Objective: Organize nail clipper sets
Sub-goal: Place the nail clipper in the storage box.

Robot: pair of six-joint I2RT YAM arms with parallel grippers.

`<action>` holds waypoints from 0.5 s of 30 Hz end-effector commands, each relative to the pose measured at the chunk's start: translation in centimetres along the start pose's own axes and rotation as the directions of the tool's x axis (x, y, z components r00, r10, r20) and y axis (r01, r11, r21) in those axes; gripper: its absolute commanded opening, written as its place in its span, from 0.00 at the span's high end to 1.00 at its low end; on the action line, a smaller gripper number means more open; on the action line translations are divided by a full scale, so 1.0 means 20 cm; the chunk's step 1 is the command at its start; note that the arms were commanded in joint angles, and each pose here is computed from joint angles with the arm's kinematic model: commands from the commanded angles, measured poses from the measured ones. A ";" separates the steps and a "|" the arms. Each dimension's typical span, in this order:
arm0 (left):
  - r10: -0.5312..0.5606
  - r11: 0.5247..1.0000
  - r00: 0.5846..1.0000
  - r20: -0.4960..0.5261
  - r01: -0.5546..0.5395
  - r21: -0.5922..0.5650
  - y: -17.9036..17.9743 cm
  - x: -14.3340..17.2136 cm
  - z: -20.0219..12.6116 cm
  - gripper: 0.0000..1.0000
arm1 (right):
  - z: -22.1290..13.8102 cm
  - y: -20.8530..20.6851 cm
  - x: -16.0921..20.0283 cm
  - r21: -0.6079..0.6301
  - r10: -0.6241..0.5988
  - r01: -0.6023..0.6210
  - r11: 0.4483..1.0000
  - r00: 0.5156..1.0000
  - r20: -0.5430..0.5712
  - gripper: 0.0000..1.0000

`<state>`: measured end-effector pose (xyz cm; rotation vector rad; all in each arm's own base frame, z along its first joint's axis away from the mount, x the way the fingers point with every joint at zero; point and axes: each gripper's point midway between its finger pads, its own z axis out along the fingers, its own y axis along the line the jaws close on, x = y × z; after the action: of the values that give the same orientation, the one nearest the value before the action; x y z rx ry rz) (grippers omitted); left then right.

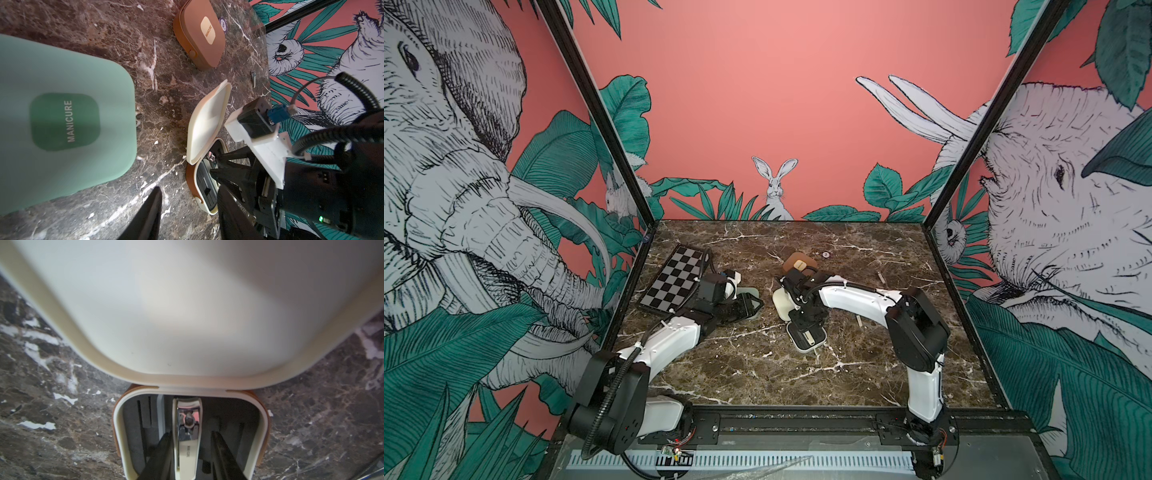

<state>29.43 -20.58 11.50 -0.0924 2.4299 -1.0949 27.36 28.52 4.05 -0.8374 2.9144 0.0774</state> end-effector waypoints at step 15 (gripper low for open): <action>0.016 1.000 1.000 0.008 -0.016 0.015 -0.05 -0.02 -0.03 0.54 | -0.36 -0.55 0.00 0.092 0.259 -0.283 0.955 0.943 0.211 0.52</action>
<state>29.41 -20.60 11.51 -0.0903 2.4302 -1.0960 30.90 23.32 10.10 -0.5471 2.8111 0.1054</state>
